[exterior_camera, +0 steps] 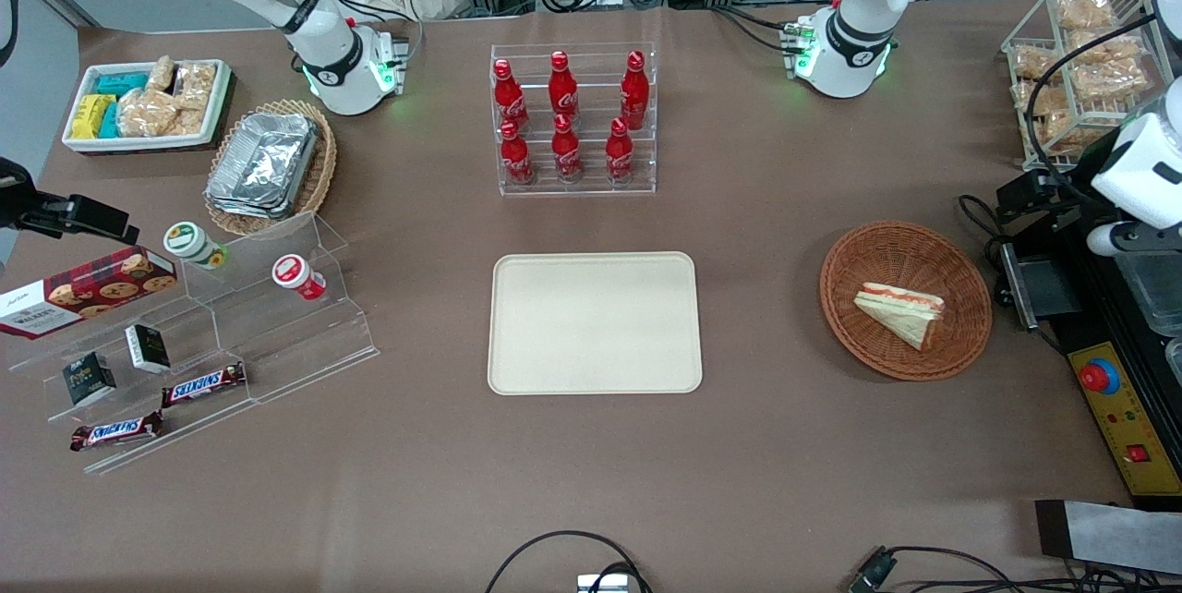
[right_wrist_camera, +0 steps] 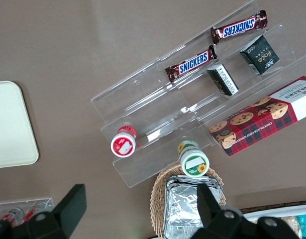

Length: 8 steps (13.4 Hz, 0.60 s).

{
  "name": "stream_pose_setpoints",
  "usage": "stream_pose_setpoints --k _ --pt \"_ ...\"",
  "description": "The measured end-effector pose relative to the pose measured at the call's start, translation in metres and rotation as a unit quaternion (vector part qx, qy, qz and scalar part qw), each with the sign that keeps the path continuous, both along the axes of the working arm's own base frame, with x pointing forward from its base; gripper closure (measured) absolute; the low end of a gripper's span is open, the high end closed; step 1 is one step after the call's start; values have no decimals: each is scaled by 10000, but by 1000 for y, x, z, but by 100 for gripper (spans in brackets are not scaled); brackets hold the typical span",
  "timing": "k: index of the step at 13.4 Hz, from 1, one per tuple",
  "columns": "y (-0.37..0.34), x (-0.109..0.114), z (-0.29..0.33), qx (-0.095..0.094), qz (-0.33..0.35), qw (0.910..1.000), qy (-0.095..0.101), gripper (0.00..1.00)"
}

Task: Place sandwich from basket to tray
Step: 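Move the left gripper over the wrapped sandwich in the wicker basket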

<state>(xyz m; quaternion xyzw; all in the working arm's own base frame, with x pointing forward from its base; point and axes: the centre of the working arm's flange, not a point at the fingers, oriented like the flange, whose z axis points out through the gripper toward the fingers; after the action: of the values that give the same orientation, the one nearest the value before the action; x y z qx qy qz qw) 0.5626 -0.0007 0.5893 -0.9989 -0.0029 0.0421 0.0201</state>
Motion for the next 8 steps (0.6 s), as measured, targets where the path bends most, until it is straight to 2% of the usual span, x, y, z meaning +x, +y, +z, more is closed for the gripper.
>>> stream_pose_setpoints --k 3,5,7,8 --pt "6 4 -6 -12 42 10000 61 0" --pt "10 10 -19 -37 96 9998 174 0" --pt "19 18 -37 -15 599 9979 260 0" --pt "25 23 -47 9 1019 9945 224 0"
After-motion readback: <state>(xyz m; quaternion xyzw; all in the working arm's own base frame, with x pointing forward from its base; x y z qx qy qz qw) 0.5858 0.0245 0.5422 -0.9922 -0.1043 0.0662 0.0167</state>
